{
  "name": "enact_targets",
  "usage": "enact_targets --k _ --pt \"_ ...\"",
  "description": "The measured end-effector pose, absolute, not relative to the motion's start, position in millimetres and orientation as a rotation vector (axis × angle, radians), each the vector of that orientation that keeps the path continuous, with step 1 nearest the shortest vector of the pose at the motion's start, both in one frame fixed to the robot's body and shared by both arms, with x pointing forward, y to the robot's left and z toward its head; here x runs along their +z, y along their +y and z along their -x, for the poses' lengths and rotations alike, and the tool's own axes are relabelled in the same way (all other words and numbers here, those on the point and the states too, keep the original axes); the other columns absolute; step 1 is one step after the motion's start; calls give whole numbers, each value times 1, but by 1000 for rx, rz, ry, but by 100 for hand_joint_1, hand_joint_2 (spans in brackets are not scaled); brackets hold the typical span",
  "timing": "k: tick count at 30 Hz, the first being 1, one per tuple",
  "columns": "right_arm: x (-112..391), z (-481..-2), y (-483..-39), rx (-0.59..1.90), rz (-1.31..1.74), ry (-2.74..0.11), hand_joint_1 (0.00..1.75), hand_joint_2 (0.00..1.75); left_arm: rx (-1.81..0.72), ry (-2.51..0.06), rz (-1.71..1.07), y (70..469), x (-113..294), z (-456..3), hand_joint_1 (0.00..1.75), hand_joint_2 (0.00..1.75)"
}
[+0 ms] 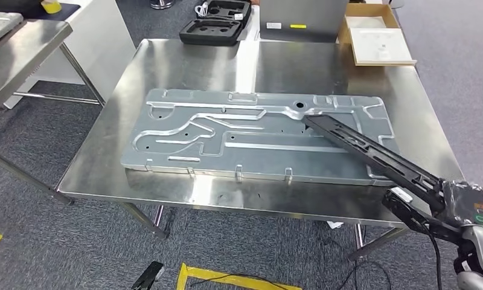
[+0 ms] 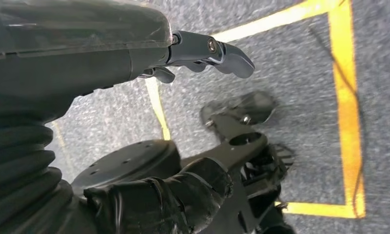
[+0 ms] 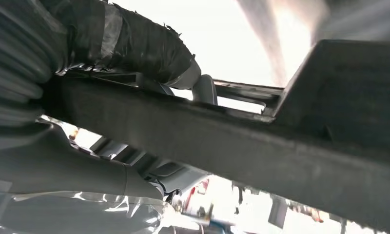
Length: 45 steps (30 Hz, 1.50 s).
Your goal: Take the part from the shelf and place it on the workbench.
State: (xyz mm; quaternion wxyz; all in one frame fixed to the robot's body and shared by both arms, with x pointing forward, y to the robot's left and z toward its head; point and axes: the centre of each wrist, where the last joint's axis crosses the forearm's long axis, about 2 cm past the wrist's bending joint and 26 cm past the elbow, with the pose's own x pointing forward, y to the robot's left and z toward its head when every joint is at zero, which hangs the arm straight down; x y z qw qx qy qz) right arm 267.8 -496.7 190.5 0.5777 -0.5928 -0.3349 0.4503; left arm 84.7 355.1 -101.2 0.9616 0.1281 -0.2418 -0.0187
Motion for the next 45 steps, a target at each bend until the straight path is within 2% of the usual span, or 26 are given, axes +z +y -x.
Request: enact_targets --k 9,20,36,45 --pt "240 -302 -428 1193 1438 -970 175 175 -51 -500 -256 355 -99 -93 0 175" --pt "251 -308 -390 1355 1468 -1048 175 175 -60 -484 -246 351 -100 -91 0 175" --pt "241 -305 -377 1425 1415 -1045 175 175 -60 -479 -254 351 -100 -94 0 175" --pt "233 -302 -397 1508 1427 -860 175 175 -58 -477 -250 351 -100 -93 0 175"
